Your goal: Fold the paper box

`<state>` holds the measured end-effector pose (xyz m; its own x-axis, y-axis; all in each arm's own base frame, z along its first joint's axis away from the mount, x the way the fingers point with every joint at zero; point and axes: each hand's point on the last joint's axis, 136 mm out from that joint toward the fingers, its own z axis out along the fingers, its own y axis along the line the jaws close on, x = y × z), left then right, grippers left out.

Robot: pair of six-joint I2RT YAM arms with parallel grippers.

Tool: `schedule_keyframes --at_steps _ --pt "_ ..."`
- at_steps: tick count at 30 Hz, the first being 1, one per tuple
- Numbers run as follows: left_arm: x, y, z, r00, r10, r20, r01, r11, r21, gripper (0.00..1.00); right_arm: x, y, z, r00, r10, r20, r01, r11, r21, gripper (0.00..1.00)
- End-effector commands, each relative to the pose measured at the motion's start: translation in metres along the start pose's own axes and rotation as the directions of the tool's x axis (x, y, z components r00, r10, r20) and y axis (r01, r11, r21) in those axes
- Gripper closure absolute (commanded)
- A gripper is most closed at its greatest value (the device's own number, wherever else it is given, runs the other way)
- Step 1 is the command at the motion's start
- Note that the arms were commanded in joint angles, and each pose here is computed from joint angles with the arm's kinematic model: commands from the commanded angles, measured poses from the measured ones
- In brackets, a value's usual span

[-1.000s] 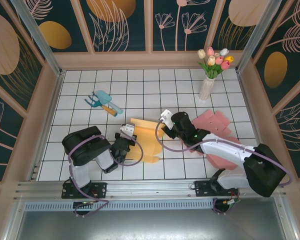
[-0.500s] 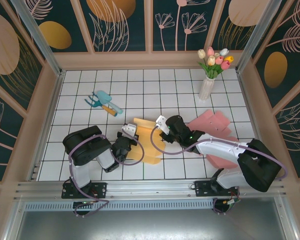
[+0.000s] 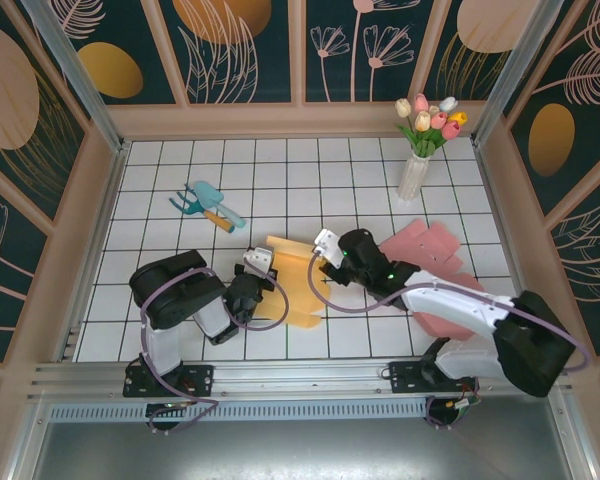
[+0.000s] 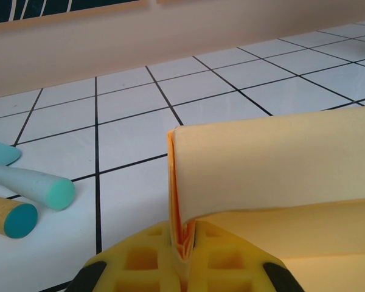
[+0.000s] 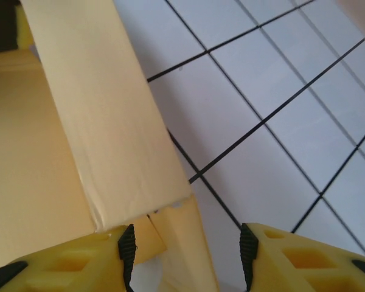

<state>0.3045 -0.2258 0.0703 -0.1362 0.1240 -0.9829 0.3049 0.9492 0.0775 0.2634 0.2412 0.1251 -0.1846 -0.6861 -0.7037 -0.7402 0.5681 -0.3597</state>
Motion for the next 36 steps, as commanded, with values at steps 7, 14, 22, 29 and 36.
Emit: schedule_keyframes --at_steps 7,14,22,29,36 --pt "0.017 -0.005 0.001 0.997 0.058 -0.045 -0.058 0.998 0.015 1.0 -0.007 -0.045 -0.051 0.968 -0.244 0.054 0.241 0.969 0.058 0.39" --pt "0.011 -0.005 -0.001 0.998 0.053 -0.033 -0.052 0.998 0.022 1.0 0.063 -0.076 -0.037 0.947 -0.308 -0.091 0.308 0.951 -0.012 0.4" --pt "0.009 -0.007 0.0 0.998 0.051 -0.032 -0.05 0.998 0.029 1.0 0.061 -0.034 -0.007 0.954 -0.299 0.01 0.295 0.937 -0.186 0.41" --pt "0.01 -0.006 0.0 0.998 0.048 -0.034 -0.047 0.999 0.023 1.0 0.068 0.003 0.02 0.942 -0.334 -0.009 0.317 0.901 -0.297 0.42" --pt "0.013 -0.008 0.002 0.998 0.045 -0.039 -0.044 0.999 0.028 1.0 0.045 0.018 0.03 0.952 -0.298 0.061 0.302 0.902 -0.308 0.44"
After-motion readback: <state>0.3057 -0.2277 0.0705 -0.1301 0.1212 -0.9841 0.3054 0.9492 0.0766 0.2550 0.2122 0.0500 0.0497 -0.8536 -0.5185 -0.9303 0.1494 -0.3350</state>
